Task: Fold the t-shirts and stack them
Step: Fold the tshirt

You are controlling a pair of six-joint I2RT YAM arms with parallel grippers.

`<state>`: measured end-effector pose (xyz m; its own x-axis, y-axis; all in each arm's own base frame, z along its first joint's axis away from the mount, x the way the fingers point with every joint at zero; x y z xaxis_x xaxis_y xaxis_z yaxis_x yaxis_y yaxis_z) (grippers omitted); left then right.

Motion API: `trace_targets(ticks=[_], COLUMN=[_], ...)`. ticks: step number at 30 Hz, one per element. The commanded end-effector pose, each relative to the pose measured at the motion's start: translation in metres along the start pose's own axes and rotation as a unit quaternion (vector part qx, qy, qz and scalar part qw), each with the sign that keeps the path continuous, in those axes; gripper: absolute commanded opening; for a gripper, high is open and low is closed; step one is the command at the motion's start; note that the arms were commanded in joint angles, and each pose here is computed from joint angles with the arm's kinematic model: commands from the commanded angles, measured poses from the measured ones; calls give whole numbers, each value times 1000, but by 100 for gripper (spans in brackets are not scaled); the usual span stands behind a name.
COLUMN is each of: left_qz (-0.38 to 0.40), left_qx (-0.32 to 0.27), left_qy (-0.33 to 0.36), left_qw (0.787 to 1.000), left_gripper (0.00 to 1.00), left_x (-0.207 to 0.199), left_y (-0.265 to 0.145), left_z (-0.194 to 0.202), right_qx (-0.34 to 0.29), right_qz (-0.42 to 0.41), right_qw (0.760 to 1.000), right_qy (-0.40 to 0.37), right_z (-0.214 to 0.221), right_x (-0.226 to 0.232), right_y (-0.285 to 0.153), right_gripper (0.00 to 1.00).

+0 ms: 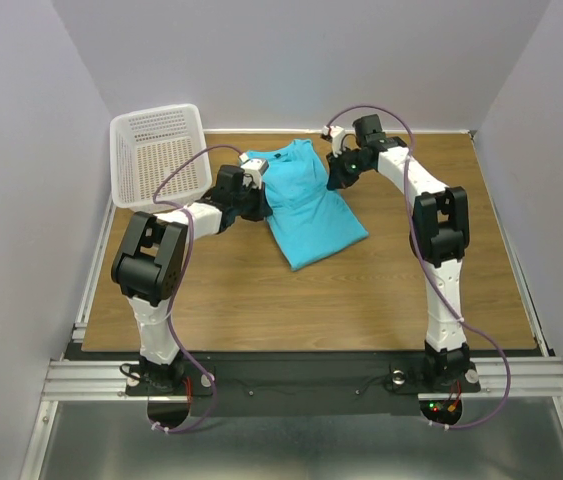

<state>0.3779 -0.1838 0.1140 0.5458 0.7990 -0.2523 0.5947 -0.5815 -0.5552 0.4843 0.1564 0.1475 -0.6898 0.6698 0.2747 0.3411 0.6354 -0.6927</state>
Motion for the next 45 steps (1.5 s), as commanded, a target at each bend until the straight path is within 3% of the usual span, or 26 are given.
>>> trace_targets(ticks=[1, 6, 9, 14, 15, 17, 21, 28, 33, 34, 36, 45], left_qz=[9, 10, 15, 23, 25, 26, 28, 29, 30, 30, 28, 33], left_qx=[-27, -31, -34, -24, -22, -21, -20, -19, -20, -21, -24, -36], left_qy=[24, 27, 30, 30, 29, 30, 29, 31, 33, 33, 36, 49], left_qw=[999, 999, 999, 999, 999, 999, 999, 999, 999, 999, 999, 998], left_gripper=[0, 0, 0, 0, 0, 0, 0, 0, 0, 0, 0, 0], left_x=[-2, -1, -2, -2, -2, -2, -2, -1, -1, -1, -1, -2], left_y=[3, 4, 3, 7, 8, 9, 10, 13, 12, 11, 10, 10], left_z=[-25, -25, -24, -19, -18, -18, -19, -20, -21, -22, -23, -30], right_qx=[-35, -28, -22, -22, -23, -23, -25, -19, -18, -20, -22, -34], right_qz=[10, -4, -1, 3, 8, 13, 19, 7, 5, 8, 20, 50], right_qw=[999, 999, 999, 1000, 999, 999, 999, 1000, 1000, 1000, 999, 998], right_qy=[-21, -25, -25, -22, -23, -21, -24, -12, -6, -7, -13, -2], right_z=[-21, -14, -9, -10, -11, -12, -14, -9, -9, -10, -13, -13], right_x=[3, 5, 4, 3, 2, 1, 1, 0, -2, -3, -2, -14], right_y=[-19, -18, -18, -17, -17, -17, -18, -12, -7, -9, -14, -36], right_gripper=[1, 1, 17, 29, 37, 43, 47, 35, 17, 8, 1, 1])
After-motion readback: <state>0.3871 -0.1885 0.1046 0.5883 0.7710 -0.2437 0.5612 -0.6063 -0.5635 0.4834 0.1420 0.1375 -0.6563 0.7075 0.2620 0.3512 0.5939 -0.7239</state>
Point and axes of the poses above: each gripper's point midway between its finger pads, its own y axis out along the fingers, its own x axis along the line the jaws close on, z = x × y, the point moved 9 cm from there along -y, back along the fingers, and after that the axes turned 7 degrees about y, right-handed, at the moved point
